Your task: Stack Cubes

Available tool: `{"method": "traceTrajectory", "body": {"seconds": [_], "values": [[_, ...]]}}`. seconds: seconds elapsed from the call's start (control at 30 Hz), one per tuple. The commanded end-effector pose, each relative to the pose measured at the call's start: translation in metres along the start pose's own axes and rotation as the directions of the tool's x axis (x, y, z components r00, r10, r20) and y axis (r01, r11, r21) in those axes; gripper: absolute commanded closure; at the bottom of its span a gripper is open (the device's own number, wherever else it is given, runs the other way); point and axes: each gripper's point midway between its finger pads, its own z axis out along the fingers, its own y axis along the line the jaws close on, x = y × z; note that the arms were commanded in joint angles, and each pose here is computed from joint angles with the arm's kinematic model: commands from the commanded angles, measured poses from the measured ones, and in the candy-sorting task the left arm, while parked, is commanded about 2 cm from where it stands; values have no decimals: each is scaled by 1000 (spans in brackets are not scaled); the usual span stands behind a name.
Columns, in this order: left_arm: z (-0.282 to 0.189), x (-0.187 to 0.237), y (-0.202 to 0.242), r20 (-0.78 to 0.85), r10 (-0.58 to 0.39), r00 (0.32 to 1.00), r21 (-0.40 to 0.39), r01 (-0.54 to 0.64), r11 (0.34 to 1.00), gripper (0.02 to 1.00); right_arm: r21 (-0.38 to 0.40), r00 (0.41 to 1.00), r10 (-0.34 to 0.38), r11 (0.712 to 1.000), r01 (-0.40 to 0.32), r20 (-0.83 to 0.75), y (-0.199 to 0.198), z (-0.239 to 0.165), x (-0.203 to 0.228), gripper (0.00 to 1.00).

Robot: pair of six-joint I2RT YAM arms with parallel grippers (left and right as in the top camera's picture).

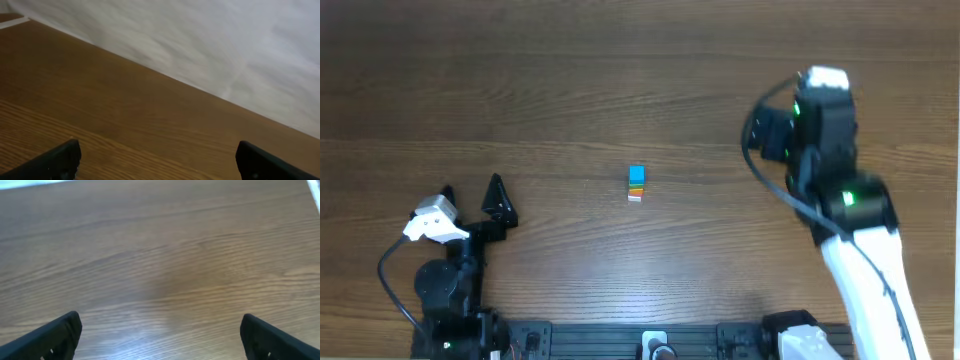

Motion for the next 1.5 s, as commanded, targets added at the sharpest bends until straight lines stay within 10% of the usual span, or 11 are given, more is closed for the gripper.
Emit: {"method": "traceTrajectory", "body": {"seconds": [0.03,0.73,1.5], "values": [[0,2,-2,-3,15,1000,12,-15,1000,18,18,997,11,1000,-13,76,-24,-17,32,7],[0,2,-2,-3,15,1000,12,-15,1000,18,-50,869,190,981,-188,458,-64,-26,102,7],[0,2,-2,-3,15,1000,12,-15,1000,18,-110,850,45,994,15,525,-38,1,122,14]]}}
